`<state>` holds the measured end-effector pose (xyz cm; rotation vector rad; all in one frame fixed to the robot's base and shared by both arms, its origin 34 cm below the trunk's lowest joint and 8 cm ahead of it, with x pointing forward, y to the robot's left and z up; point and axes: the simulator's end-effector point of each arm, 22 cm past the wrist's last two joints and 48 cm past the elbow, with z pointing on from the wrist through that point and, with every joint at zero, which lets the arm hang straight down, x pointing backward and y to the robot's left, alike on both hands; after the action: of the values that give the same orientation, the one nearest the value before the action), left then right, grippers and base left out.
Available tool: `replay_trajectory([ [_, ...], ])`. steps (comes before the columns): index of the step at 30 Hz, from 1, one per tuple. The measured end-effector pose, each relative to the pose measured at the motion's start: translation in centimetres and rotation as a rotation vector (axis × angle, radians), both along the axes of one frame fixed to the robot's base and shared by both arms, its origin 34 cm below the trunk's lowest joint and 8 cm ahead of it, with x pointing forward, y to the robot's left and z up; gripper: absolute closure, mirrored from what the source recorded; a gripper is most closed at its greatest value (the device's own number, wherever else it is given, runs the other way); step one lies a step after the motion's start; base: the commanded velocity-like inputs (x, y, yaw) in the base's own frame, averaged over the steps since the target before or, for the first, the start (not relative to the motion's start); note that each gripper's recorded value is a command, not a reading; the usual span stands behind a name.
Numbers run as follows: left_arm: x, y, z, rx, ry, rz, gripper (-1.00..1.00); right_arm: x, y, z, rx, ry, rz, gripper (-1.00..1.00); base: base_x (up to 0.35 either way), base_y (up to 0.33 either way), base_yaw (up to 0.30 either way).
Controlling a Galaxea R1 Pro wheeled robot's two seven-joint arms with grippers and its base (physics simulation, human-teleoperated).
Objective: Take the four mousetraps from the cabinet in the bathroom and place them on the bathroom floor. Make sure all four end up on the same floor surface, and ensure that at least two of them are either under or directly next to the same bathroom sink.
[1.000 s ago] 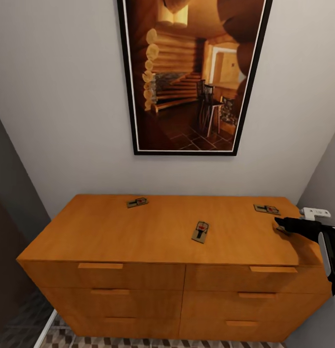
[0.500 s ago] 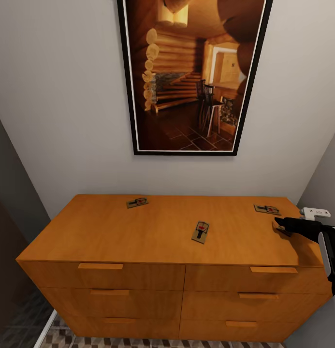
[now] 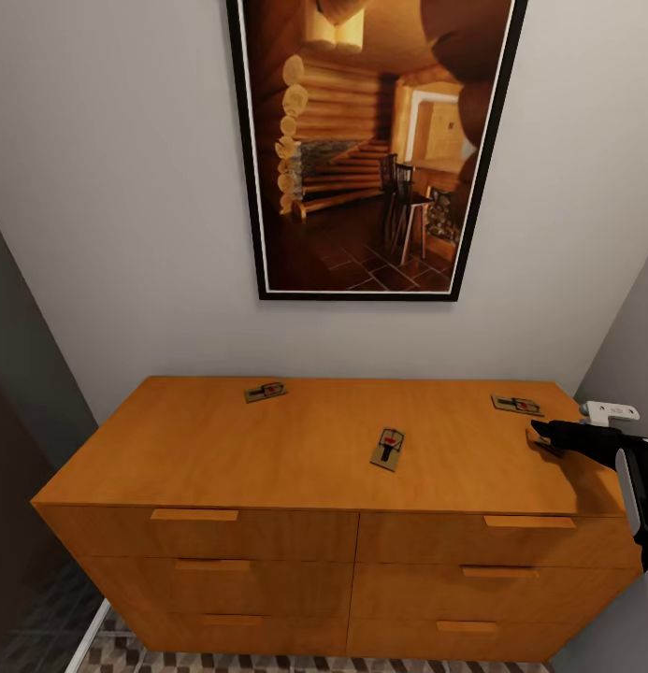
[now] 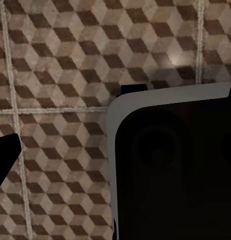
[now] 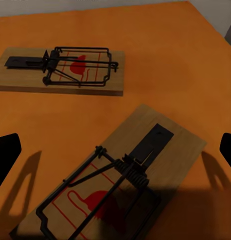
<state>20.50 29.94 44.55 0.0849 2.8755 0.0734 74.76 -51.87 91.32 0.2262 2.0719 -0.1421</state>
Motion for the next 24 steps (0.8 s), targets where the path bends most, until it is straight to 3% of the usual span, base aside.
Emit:
replay_trajectory([
  [24,0.02,-0.02,0.00,-0.001,-0.001,0.000,-1.00,0.00,0.00,0.00,0.000,0.000,0.000,-1.00,-0.010,0.000,0.000],
])
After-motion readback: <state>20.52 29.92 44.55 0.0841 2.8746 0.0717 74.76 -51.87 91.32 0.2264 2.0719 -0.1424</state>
